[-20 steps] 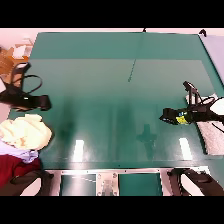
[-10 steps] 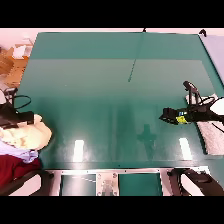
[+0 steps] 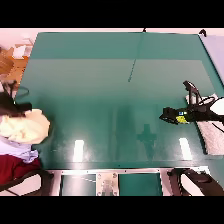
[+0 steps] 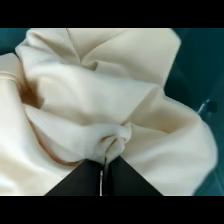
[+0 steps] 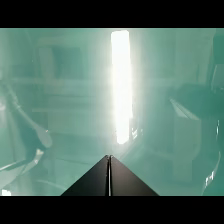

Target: Fold the shirts.

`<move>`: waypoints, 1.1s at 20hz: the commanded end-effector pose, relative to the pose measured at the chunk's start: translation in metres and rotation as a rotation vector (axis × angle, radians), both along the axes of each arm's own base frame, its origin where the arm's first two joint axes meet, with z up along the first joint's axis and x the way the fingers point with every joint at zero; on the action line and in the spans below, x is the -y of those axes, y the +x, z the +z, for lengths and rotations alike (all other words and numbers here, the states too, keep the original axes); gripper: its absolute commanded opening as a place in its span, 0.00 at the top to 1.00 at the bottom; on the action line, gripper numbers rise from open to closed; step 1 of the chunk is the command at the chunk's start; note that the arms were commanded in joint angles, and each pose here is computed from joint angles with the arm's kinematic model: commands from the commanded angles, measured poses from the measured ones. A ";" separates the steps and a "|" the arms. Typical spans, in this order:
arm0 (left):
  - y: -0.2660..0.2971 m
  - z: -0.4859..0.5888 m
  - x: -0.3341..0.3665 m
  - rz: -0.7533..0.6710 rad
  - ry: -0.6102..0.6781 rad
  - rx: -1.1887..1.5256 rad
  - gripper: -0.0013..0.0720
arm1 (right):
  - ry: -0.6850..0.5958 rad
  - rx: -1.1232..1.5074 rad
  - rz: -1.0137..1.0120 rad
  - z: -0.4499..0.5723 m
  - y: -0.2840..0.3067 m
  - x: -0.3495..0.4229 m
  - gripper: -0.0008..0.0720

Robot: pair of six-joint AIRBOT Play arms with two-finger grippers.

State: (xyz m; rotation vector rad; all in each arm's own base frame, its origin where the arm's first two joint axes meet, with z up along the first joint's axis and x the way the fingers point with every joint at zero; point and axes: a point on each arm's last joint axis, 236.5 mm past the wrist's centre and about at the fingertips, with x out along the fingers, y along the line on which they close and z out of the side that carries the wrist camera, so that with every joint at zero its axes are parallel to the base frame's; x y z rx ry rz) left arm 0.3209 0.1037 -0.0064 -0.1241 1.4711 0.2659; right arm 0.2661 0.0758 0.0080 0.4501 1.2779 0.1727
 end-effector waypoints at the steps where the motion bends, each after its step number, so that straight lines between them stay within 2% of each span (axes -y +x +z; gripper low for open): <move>1: 0.073 0.108 0.074 -0.147 -0.130 0.294 0.95 | 0.000 0.002 -0.001 0.000 0.001 0.000 0.96; 3: 0.100 0.183 0.149 -0.311 -0.205 0.492 0.95 | -0.001 0.008 -0.001 0.002 0.002 0.000 0.97; 6: 0.099 0.255 0.254 -0.521 -0.305 0.691 0.95 | -0.004 0.066 -0.012 0.029 0.017 0.006 0.97; 9: 0.074 0.271 0.351 -0.684 -0.480 0.742 0.95 | -0.015 0.159 -0.038 0.080 0.035 0.020 0.96; 11: 0.061 0.254 0.398 -0.769 -0.529 0.699 0.95 | -0.026 0.227 -0.057 0.112 0.045 0.030 0.94; 13: 0.056 0.221 0.432 -0.818 -0.547 0.619 0.95 | -0.036 0.284 -0.072 0.135 0.053 0.036 0.69; 14: 0.054 0.204 0.446 -0.831 -0.562 0.576 0.70 | -0.037 0.294 -0.073 0.139 0.054 0.036 0.61; 15: 0.053 0.186 0.459 -0.838 -0.581 0.529 0.10 | -0.037 0.294 -0.073 0.139 0.054 0.037 0.57; 16: 0.052 0.171 0.467 -0.836 -0.601 0.486 0.00 | -0.036 0.285 -0.073 0.136 0.054 0.037 0.57; 17: 0.052 0.157 0.468 -0.828 -0.610 0.443 0.00 | -0.035 0.274 -0.073 0.133 0.055 0.037 0.57; 19: 0.064 0.148 0.443 -0.801 -0.573 0.408 0.00 | -0.031 0.243 -0.070 0.124 0.057 0.037 0.50; 22: 0.082 0.137 0.368 -0.713 -0.497 0.306 0.00 | -0.024 0.184 -0.088 0.106 0.064 0.044 0.47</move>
